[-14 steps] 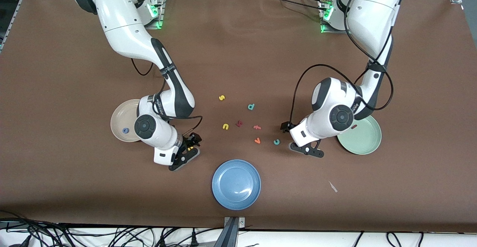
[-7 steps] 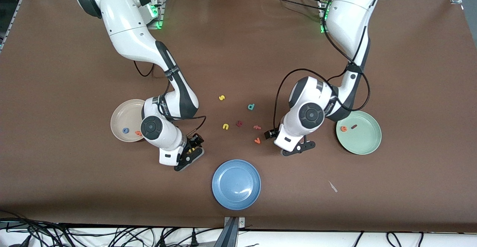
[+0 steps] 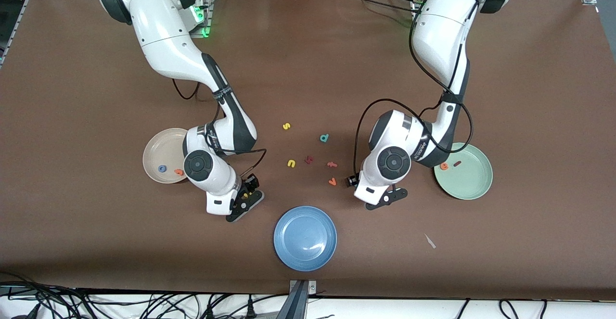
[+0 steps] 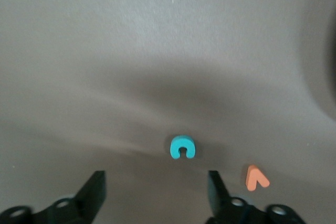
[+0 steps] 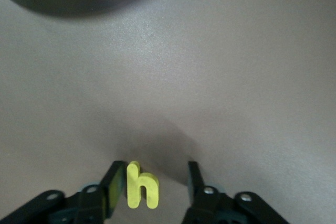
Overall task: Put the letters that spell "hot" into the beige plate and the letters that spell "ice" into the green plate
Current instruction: 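Lift yellow h with the right gripper while the left gripper grasps cyan c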
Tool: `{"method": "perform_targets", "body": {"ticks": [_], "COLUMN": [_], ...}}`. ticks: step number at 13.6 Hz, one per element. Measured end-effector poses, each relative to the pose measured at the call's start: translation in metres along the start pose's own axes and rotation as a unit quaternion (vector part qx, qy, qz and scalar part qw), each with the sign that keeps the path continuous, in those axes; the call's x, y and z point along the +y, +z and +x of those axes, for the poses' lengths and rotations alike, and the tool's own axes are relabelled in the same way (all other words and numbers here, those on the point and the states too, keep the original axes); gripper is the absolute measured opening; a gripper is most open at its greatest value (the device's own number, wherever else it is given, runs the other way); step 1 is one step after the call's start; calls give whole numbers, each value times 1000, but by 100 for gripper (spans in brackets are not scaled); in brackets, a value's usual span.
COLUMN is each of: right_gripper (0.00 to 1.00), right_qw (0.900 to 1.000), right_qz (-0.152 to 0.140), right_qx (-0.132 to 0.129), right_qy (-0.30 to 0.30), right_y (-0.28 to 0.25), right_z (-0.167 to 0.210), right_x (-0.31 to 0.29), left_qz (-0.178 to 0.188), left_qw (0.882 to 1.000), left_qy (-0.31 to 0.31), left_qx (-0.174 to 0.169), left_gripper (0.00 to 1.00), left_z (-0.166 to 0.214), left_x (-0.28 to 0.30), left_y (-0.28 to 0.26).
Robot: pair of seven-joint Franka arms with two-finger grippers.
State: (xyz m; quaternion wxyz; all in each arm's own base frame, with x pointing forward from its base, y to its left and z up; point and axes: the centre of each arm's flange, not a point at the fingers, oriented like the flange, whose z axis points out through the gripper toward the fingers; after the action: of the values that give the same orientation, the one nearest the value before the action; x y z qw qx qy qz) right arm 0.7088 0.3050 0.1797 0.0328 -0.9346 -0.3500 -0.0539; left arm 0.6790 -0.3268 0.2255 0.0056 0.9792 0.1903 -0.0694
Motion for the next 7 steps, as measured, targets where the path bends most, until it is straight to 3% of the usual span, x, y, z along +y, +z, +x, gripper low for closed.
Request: {"method": "perform_targets", "body": {"ticks": [3,7], "right_gripper": [41,29], "right_qw": [1000,1000], "right_qz": [-2,-1], "right_qx": [-1,-3], "right_qy": [-2,-2], "right_y": [-1,-2], "right_z": [0,0], "right_x": [1,1], "left_qz": [-15,-19], "left_qw": [1000,1000], "left_qy": [-1,4], "left_qx": [16,22], "left_gripper": [72,72], "left_z": [7,5], "left_x": [4,12], "left_y": [2,31]}}
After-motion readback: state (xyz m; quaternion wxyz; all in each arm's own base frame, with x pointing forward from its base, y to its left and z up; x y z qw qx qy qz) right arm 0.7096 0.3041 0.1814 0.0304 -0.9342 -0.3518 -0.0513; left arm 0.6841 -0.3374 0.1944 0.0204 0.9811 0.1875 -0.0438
